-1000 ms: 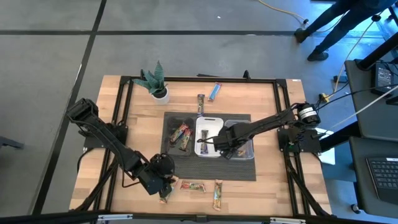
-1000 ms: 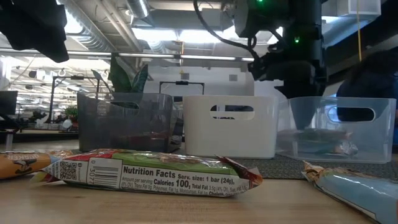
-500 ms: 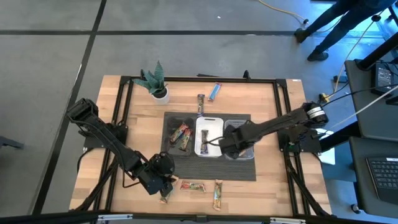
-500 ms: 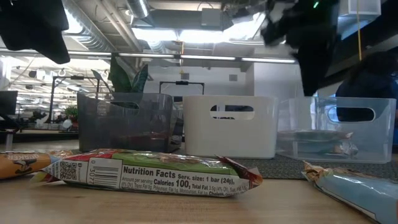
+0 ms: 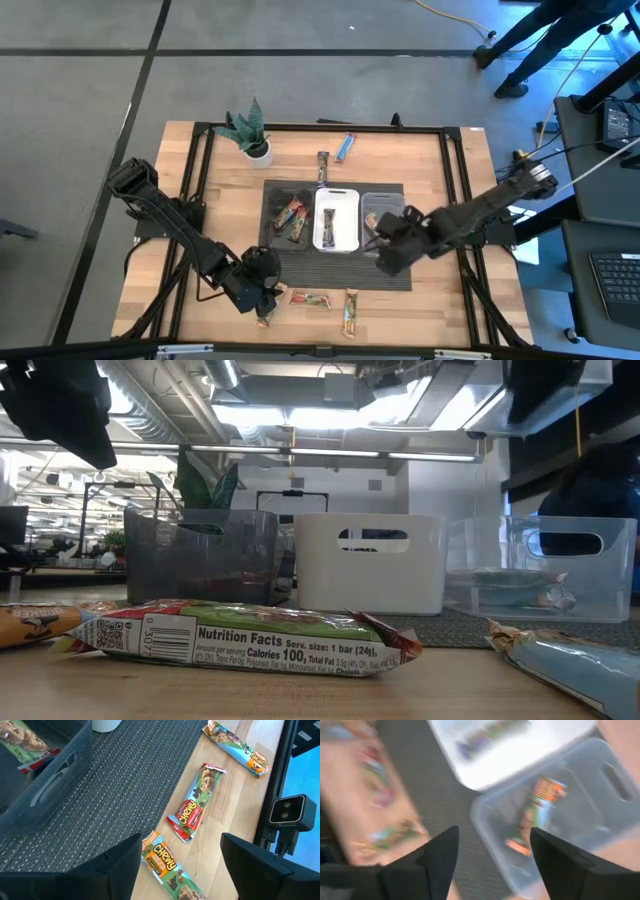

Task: Pick and place Granola Bars by type
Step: Put the red granola bar into the black bin

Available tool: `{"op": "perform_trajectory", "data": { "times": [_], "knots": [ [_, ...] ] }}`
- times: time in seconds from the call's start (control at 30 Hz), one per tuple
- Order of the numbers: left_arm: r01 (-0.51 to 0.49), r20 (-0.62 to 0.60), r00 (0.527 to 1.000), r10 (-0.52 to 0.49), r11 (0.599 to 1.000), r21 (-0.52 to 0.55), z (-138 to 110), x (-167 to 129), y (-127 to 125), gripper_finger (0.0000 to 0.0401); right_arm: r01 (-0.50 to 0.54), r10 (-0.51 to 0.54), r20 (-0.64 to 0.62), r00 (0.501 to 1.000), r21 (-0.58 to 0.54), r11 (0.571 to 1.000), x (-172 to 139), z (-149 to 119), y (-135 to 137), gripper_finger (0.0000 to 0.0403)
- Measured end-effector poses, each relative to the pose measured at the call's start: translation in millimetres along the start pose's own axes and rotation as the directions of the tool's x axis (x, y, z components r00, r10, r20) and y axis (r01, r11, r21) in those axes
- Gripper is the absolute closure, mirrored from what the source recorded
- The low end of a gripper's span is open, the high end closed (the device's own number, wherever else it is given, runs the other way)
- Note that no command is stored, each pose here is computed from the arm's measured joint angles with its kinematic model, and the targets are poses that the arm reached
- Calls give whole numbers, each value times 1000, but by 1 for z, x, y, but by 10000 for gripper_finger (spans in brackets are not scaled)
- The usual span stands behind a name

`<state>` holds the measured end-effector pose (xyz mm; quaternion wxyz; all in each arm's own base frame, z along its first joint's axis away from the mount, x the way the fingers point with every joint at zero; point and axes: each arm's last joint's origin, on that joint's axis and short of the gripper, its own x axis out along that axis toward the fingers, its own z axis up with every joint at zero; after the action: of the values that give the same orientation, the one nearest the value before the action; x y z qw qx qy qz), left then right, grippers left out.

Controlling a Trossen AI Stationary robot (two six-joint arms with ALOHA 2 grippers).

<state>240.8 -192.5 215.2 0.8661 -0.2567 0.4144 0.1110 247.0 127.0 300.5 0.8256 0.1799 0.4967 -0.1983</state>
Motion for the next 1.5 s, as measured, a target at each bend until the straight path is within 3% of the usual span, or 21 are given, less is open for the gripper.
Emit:
{"op": "perform_trajectory", "data": {
  "times": [0.27, 0.43, 0.6, 0.8, 1.07, 1.23, 1.5],
  "knots": [
    [6, 1, 1000, -6, 1000, -7, 0, 0, -1, 139, -225, 221, 108, 969, 32, 974, -20, -12, 26, 155],
    [5, 5, 1000, -5, 1000, 6, 0, 0, -1, 139, -242, 236, 96, 967, 57, 969, -17, -21, 36, 155],
    [48, 83, 995, -59, 990, 130, 7, 0, -7, 140, -222, 219, 73, 973, 27, 975, -9, -29, 44, 155],
    [87, 187, 967, -171, 917, 388, 18, -1, -19, 142, -204, 202, 64, 977, 20, 979, -5, -31, 46, 155],
    [54, 185, 969, -161, 874, 482, 28, 16, -16, 144, -201, 199, 62, 978, 18, 979, -5, -31, 46, 155],
    [87, 126, 975, -181, 843, 531, 18, 50, -19, 145, -201, 199, 62, 978, 18, 980, -5, -31, 46, 155],
    [47, 97, 986, -136, 782, 622, 1, 84, -17, 146, -190, 189, 57, 980, 14, 982, -4, -31, 45, 155]
  ]
}}
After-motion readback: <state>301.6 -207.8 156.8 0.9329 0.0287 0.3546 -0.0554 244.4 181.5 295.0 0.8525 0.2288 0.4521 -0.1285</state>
